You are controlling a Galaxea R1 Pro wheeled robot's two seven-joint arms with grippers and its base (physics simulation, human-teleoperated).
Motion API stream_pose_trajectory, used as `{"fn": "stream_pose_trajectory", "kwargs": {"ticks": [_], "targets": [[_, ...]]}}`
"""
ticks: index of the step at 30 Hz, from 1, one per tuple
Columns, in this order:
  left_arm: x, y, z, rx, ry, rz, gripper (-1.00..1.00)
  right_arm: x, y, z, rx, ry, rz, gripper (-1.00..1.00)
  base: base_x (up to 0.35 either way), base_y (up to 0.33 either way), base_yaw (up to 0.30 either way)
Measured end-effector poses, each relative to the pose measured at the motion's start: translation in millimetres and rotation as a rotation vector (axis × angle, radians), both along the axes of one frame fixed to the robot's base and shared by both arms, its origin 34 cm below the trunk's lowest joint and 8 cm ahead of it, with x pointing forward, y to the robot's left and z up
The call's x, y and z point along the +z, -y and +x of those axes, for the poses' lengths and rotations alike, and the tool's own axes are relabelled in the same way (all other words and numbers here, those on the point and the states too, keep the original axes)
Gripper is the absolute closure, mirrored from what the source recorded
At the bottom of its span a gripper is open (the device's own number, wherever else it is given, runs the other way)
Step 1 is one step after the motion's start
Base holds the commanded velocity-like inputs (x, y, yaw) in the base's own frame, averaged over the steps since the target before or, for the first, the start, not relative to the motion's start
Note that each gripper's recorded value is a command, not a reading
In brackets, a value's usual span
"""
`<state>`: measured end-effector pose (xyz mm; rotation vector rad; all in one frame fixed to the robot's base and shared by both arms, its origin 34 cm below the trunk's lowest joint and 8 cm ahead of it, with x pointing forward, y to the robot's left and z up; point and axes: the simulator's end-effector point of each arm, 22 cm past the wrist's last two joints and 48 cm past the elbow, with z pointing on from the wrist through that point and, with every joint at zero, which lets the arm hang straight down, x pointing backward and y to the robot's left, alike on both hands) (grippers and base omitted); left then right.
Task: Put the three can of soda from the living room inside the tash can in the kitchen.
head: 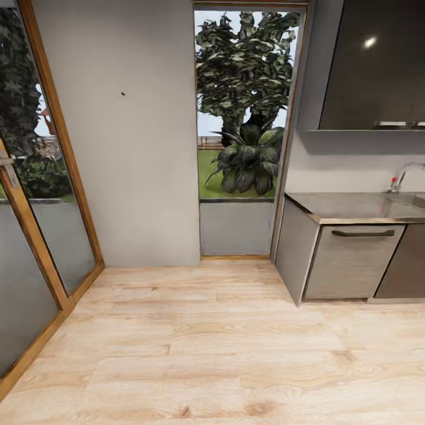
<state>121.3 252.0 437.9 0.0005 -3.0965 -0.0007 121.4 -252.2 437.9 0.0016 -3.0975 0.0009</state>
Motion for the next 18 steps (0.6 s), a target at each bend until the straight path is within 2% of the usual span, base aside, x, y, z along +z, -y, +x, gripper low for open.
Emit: {"fn": "stream_pose_trajectory", "kwargs": {"ticks": [5,18], "targets": [[-0.3,0.4,7.1,0.004,0.007,0.005,-1.00,-0.2,2.3,9.8,0.013,0.037,-0.006,-1.00,0.000,0.000,0.000],[-0.3,0.4,7.1,0.004,0.007,0.005,-1.00,-0.2,2.3,9.8,0.013,0.037,-0.006,-1.00,0.000,0.000,0.000]]}}
